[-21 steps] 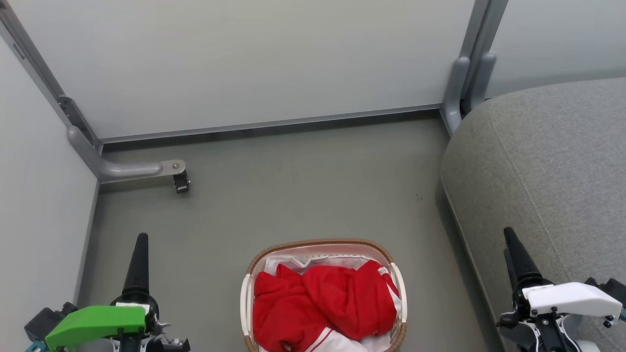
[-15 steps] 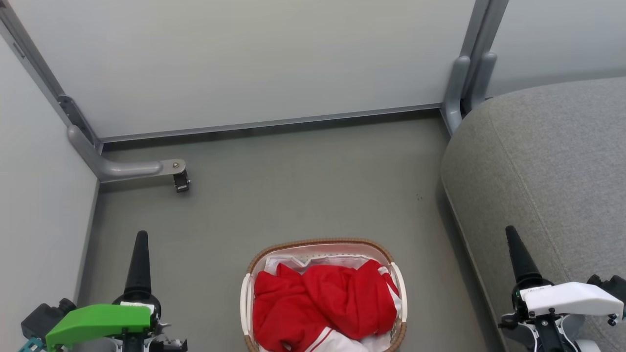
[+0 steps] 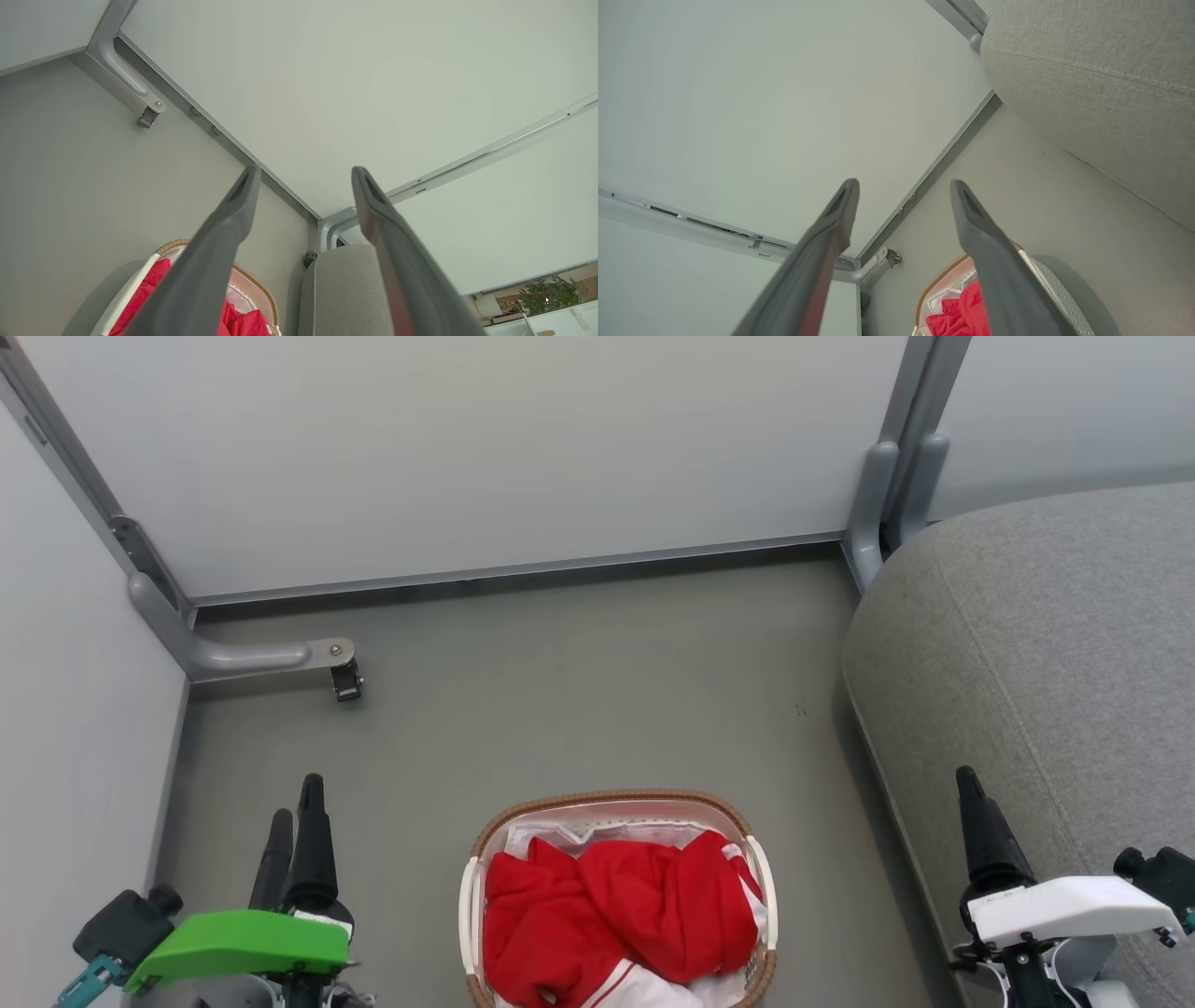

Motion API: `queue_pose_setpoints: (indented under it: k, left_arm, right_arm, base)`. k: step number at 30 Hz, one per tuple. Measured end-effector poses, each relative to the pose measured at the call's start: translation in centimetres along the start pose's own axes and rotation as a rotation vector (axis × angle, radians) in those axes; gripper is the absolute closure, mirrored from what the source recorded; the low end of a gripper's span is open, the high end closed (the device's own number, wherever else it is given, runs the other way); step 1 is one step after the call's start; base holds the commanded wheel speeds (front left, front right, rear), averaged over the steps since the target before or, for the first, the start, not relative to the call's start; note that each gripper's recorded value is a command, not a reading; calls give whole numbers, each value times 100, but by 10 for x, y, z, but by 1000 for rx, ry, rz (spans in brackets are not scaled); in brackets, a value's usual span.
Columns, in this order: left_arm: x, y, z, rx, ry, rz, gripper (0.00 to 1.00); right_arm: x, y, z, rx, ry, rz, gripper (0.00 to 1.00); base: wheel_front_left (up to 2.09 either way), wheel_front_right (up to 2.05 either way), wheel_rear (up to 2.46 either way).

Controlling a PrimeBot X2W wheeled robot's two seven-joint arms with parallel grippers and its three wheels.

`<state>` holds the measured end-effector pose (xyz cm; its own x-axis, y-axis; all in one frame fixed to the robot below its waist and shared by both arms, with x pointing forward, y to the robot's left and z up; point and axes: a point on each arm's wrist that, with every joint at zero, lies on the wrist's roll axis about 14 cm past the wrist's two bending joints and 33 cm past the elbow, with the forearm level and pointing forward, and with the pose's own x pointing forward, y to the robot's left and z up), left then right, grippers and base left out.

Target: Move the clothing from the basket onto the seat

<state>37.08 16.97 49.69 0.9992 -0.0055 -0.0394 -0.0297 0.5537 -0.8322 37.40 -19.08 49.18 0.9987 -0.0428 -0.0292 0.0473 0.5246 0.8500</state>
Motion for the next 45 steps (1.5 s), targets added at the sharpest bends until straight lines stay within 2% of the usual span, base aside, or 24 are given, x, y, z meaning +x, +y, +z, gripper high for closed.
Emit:
queue_pose_setpoints:
  k: [9,26,45]
  left_arm:
    - [-4,0,-9,123,13,-1,0]
    - [-9,4,-20,311,26,4,0]
    - [-14,8,-32,495,43,-3,0]
  right_arm:
    - [0,7,-9,-151,21,30,0]
    - [-3,13,-21,-360,41,75,0]
    - [-4,16,-27,-540,43,115,0]
  base:
    - [0,0,0]
    - [0,0,0]
    - [0,0,0]
